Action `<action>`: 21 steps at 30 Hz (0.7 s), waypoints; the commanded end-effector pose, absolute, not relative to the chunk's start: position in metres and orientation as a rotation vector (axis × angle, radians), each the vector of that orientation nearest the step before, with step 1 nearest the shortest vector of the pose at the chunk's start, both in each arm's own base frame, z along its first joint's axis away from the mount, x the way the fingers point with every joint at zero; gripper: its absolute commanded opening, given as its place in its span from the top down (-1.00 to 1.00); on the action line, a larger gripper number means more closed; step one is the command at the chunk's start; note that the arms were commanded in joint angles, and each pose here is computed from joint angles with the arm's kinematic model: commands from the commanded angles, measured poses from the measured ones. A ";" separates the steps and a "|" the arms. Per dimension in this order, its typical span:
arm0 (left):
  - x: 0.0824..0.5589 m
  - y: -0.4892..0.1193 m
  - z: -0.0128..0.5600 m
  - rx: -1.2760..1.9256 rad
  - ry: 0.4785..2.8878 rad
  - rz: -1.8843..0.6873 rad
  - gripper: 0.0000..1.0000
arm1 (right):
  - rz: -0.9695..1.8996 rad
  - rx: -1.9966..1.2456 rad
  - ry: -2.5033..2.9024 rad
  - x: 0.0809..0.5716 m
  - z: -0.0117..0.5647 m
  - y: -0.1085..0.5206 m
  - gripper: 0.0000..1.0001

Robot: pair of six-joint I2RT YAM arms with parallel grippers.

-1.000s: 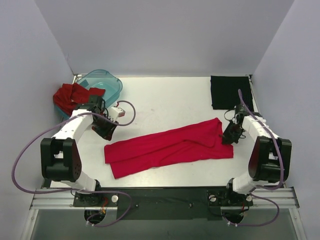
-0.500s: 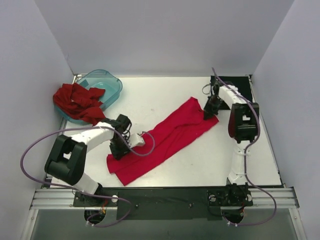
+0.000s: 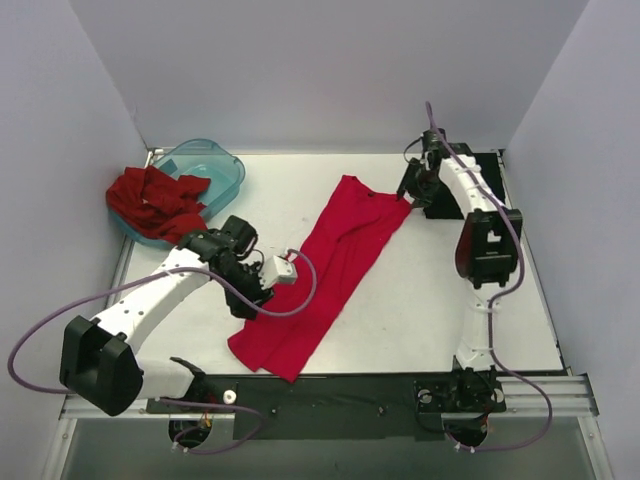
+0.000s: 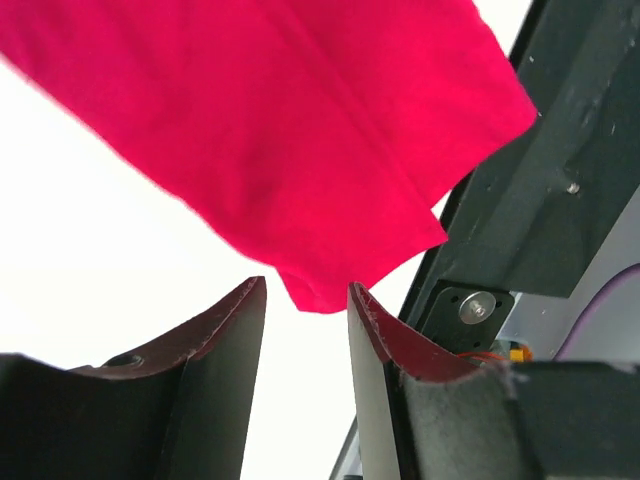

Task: Fold and stack the t-shirts
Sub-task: Rotate the tshirt 90 degrees

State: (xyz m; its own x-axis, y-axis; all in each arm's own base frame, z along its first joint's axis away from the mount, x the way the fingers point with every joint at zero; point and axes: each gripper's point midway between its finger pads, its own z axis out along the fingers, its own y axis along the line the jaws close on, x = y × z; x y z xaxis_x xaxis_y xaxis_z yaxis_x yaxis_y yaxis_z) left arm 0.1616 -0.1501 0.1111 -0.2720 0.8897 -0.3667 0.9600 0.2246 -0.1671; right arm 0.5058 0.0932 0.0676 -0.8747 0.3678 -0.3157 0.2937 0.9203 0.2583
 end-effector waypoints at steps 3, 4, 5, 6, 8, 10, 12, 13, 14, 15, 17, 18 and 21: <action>0.177 -0.120 0.112 1.405 2.445 -0.579 0.03 | 0.251 0.671 2.639 0.464 0.087 0.056 0.16; 0.176 -0.117 0.111 1.361 2.462 -0.581 0.03 | 0.254 0.719 2.674 0.457 0.069 0.054 0.16; 0.179 -0.118 0.112 1.336 2.449 -0.578 0.03 | 0.311 0.735 2.685 0.458 0.064 0.058 0.16; 0.179 -0.117 0.112 1.338 2.439 -0.572 0.03 | 0.330 0.753 2.714 0.460 0.050 0.060 0.16; 0.184 -0.119 0.116 1.314 2.400 -0.546 0.03 | 0.397 0.764 2.737 0.468 0.036 0.070 0.15; 0.186 -0.120 0.123 1.305 2.347 -0.539 0.02 | 0.464 0.768 2.733 0.481 0.030 0.080 0.15; 0.183 -0.121 0.127 1.311 2.303 -0.545 0.02 | 0.525 0.785 2.715 0.495 0.028 0.089 0.17; 0.182 -0.122 0.131 1.316 2.273 -0.542 0.02 | 0.545 0.815 2.708 0.499 0.028 0.092 0.21; 0.179 -0.122 0.130 1.328 2.263 -0.551 0.02 | 0.548 0.844 2.703 0.505 0.025 0.092 0.44; 0.176 -0.121 0.130 1.338 2.242 -0.544 0.02 | 0.567 0.882 2.677 0.513 0.029 0.092 0.58; 0.173 -0.122 0.130 1.346 2.212 -0.545 0.01 | 0.624 0.918 2.646 0.527 0.030 0.096 0.99; 0.172 -0.122 0.130 1.349 2.203 -0.547 0.01 | 0.669 0.917 2.640 0.534 0.025 0.101 1.00; 0.166 -0.127 0.127 1.387 2.157 -0.590 0.01 | 0.776 0.915 2.505 0.585 0.044 0.107 1.00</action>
